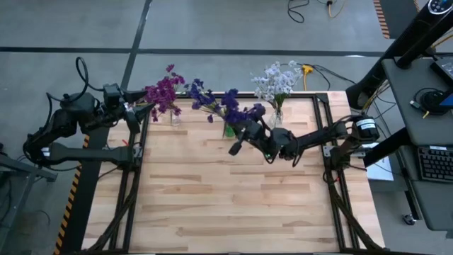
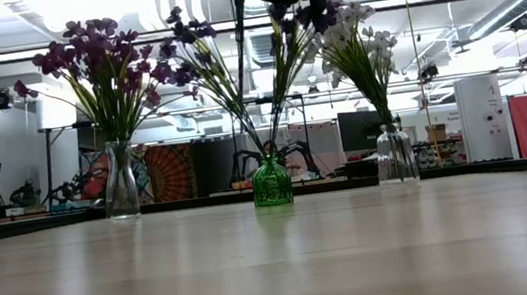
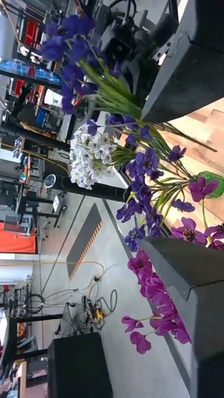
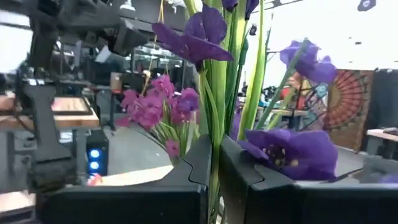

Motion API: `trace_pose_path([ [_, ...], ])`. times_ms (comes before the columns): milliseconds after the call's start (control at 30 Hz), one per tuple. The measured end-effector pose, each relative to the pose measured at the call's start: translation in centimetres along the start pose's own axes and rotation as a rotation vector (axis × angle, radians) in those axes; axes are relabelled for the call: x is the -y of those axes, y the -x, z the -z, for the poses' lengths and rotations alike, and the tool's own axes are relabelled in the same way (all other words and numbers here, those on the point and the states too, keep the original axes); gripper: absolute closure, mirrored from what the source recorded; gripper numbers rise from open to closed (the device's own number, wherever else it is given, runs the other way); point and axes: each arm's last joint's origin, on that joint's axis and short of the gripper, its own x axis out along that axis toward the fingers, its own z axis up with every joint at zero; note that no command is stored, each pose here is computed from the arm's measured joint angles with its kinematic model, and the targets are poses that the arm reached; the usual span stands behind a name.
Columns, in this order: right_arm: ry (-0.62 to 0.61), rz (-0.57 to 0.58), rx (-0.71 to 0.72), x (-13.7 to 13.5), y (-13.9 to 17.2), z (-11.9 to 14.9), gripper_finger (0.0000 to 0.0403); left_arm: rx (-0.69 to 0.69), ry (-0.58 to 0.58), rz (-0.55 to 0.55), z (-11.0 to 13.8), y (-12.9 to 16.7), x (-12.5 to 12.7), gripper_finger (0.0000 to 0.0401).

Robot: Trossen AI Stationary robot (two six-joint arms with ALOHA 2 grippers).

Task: Sort flowers into vase by color
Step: Put the blue flowers into the green flower vase

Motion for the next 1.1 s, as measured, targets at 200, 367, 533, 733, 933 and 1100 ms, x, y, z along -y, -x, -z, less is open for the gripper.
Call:
trace_pose_path([
  [200, 0.101, 0.093, -0.026, 0.3, -0.4, -0.4, 0.039, 0.0, -0.022, 0.0, 0.0, 0.0, 0.0, 0.0107],
  [367, 0.133, 0.113, -0.043, 0.8, -0.8, -0.3, 0.039, 0.0, -0.022, 0.0, 0.0, 0.0, 0.0, 0.0107],
  [533, 0.141, 0.138, -0.05, 1.6, -1.2, 0.0, 0.039, 0.0, -0.022, 0.0, 0.0, 0.0, 0.0, 0.0107],
  [733, 0.142, 0.154, -0.052, 2.4, -1.7, 0.2, 0.039, 0.0, -0.022, 0.0, 0.0, 0.0, 0.0, 0.0107],
  [933, 0.122, 0.136, -0.069, 3.1, -2.4, 1.4, 0.039, -0.001, -0.026, 0.0, 0.0, 0.0, 0.0, 0.0107],
  [1100, 0.147, 0.131, -0.083, 2.8, -2.8, 2.0, 0.039, -0.001, -0.026, 0.0, 0.0, 0.0, 0.0, 0.0107],
])
